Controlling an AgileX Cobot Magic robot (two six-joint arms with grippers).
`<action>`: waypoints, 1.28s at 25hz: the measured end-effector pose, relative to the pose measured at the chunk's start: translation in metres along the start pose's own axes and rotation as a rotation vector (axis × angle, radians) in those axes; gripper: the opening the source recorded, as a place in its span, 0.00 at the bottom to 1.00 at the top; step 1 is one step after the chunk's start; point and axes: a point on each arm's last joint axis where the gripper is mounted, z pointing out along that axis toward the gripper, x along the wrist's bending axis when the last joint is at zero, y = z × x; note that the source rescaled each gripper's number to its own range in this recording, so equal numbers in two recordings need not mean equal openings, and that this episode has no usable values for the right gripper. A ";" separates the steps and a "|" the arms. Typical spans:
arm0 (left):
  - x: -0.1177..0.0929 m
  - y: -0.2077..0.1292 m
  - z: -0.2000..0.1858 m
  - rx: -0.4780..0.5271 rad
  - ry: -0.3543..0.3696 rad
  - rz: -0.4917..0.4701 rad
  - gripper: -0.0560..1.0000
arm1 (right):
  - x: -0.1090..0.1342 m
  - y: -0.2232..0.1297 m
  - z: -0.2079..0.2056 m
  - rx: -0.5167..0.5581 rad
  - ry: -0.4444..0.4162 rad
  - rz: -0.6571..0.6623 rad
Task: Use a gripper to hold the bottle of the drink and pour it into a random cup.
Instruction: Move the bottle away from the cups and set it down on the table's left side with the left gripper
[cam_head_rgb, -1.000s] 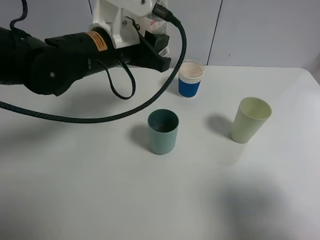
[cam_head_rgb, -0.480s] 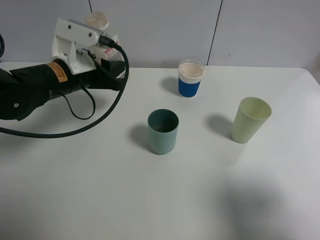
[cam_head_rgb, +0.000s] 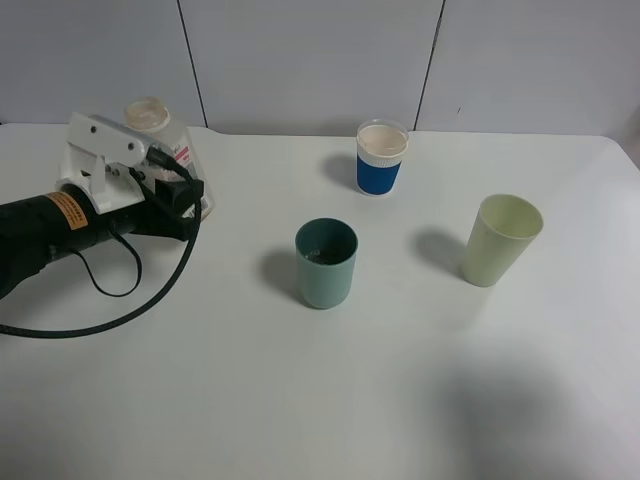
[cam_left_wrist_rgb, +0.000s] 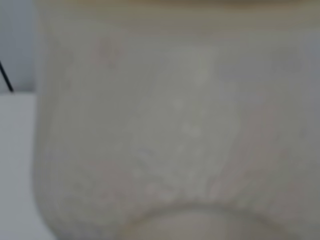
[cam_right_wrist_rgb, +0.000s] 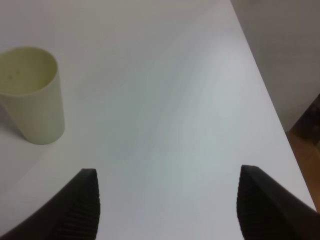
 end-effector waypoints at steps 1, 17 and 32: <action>0.001 -0.004 0.000 0.008 -0.004 0.002 0.05 | 0.000 0.000 0.000 0.000 0.000 0.000; 0.001 -0.051 0.014 0.053 -0.050 0.060 0.05 | 0.000 0.000 0.000 0.000 0.000 0.000; -0.001 -0.052 0.015 0.033 -0.076 0.065 0.54 | 0.000 0.000 0.000 0.000 0.000 0.000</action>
